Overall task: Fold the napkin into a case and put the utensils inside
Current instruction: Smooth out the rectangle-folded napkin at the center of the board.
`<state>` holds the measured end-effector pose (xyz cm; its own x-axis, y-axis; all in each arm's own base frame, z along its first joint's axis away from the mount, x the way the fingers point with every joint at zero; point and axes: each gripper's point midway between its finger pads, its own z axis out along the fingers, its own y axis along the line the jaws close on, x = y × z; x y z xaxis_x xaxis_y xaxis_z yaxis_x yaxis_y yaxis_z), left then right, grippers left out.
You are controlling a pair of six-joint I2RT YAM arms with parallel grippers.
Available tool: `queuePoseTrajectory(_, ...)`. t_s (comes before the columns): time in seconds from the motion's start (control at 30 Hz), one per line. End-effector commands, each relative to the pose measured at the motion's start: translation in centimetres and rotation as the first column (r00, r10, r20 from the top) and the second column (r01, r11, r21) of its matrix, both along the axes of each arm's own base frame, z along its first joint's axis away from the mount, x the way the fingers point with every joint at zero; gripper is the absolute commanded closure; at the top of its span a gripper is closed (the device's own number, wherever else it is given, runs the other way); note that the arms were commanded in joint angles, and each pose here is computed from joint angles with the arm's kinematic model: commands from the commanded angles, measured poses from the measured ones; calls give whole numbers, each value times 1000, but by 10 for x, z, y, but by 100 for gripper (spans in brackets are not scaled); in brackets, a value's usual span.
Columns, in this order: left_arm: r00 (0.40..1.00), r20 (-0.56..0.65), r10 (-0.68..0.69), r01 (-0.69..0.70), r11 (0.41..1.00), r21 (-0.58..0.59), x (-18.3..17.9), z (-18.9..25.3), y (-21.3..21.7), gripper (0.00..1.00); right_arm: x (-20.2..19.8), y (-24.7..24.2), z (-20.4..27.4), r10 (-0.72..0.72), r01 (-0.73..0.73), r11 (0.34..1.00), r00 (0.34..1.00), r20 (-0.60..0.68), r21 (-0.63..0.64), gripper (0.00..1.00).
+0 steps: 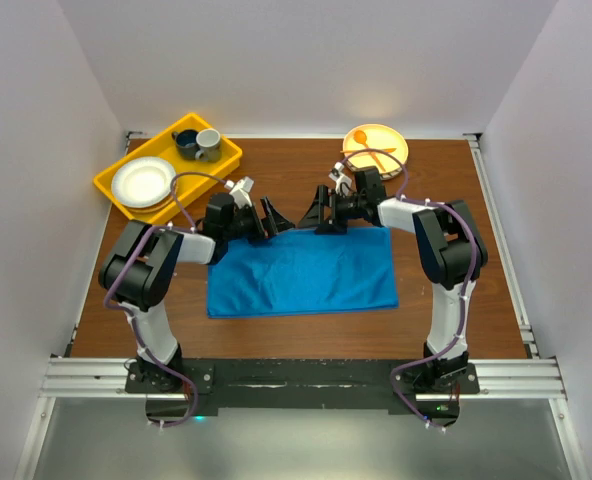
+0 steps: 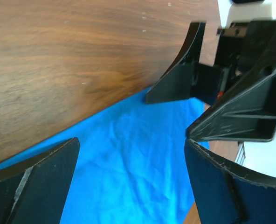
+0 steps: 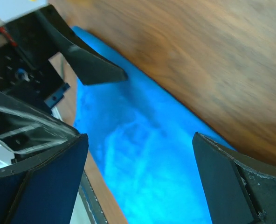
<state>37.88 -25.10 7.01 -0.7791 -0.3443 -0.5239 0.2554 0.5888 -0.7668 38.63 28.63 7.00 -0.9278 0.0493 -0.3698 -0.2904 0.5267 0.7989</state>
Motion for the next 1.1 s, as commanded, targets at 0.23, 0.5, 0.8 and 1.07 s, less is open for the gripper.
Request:
queuePoseTrajectory(0.23,993,-68,94,-99,992,-78,2,-37,54,0,-2,-37,-43,19,-20,1000,999,-44,-14,2)
queuePoseTrajectory(0.5,987,-102,120,-130,987,-94,-14,-45,89,0,-10,-80,-61,0,-4,999,996,-93,-47,2)
queuePoseTrajectory(0.8,968,-108,225,-232,971,-53,-14,-53,138,0,-15,-117,-71,-12,2,996,993,-115,-86,2)
queuePoseTrajectory(1.07,954,-110,279,-284,958,-33,-12,-57,158,0,-18,-146,-78,-29,15,994,990,-135,-109,2)
